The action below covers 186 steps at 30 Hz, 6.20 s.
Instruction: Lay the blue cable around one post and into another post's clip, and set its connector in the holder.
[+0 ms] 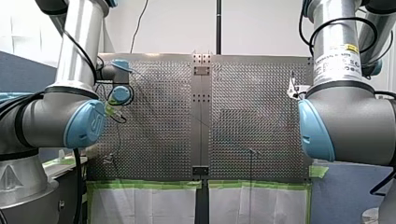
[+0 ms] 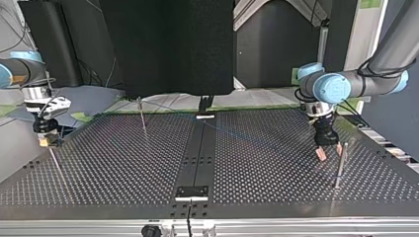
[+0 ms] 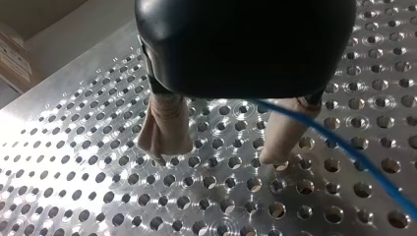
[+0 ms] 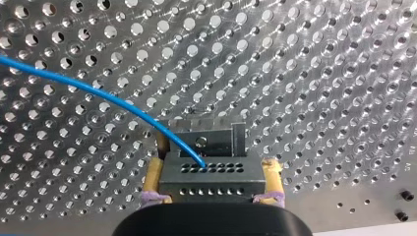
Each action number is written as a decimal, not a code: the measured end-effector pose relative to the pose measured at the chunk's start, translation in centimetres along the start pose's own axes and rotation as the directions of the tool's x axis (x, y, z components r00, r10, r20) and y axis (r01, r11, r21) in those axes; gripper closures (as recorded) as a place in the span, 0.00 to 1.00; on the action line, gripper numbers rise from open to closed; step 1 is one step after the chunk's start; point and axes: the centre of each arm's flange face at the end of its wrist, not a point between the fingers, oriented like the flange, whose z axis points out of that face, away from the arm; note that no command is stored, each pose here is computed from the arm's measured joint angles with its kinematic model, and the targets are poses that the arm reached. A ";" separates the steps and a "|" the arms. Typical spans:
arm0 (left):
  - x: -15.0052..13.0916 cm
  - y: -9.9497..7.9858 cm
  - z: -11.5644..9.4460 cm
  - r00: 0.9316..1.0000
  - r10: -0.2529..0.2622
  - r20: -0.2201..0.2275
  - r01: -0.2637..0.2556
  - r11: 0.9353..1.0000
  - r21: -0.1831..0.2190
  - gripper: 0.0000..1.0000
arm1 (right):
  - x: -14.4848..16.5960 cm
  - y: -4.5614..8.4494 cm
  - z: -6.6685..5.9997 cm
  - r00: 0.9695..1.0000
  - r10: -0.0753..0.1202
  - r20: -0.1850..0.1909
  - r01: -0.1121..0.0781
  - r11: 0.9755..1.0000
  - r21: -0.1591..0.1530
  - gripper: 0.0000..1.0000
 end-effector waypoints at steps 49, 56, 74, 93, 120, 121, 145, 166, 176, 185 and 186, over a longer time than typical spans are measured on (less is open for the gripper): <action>0.5 1.3 -1.7 0.988 -0.142 -0.062 0.132 0.981 -0.140 0.00 | 0.0 0.0 0.0 1.000 0.000 0.000 0.000 1.000 0.000 0.00; 0.1 1.4 -2.1 0.992 -0.118 -0.037 0.110 0.979 -0.170 0.00 | 0.0 0.0 0.0 1.000 0.000 0.000 0.000 1.000 0.000 0.00; -1.6 -0.7 -6.5 0.998 0.033 -0.044 -0.040 0.985 -0.166 0.00 | 0.0 0.0 0.0 1.000 0.000 0.000 0.000 1.000 0.000 0.00; -4.0 -4.1 -9.1 0.995 0.069 -0.075 -0.079 0.986 -0.147 0.00 | 0.0 0.0 0.0 1.000 0.000 0.000 0.000 1.000 0.000 0.00; -14.3 -19.3 -10.2 0.953 0.304 -0.009 -0.304 0.953 0.001 0.00 | 0.0 0.0 0.0 1.000 0.000 0.000 0.000 1.000 0.000 0.00; -14.2 -19.5 -10.0 0.950 0.313 -0.018 -0.313 0.950 0.005 0.00 | 0.0 0.0 0.0 1.000 0.000 0.000 0.000 1.000 0.000 0.00; -11.9 -17.0 -10.7 0.779 0.561 -0.280 -0.594 0.803 -0.043 0.00 | 0.0 0.0 0.0 1.000 0.000 0.000 0.000 1.000 0.000 0.00; -12.0 -17.8 -11.1 0.635 0.709 -0.306 -0.732 0.679 0.052 0.00 | 0.0 0.0 0.0 1.000 0.000 0.000 0.000 1.000 0.000 0.00; -11.9 -17.9 -11.3 0.554 0.777 -0.299 -0.796 0.600 0.086 0.00 | 0.0 0.0 0.0 1.000 0.000 0.000 0.000 1.000 0.000 0.00; -11.8 -17.6 -11.6 0.470 0.832 -0.295 -0.849 0.518 0.107 0.00 | 0.0 0.0 0.0 1.000 0.000 0.000 0.000 1.000 0.000 0.00; -11.7 -17.5 -11.6 0.461 0.837 -0.295 -0.854 0.509 0.109 0.00 | 0.0 0.0 0.0 1.000 0.000 0.000 0.000 1.000 0.000 0.00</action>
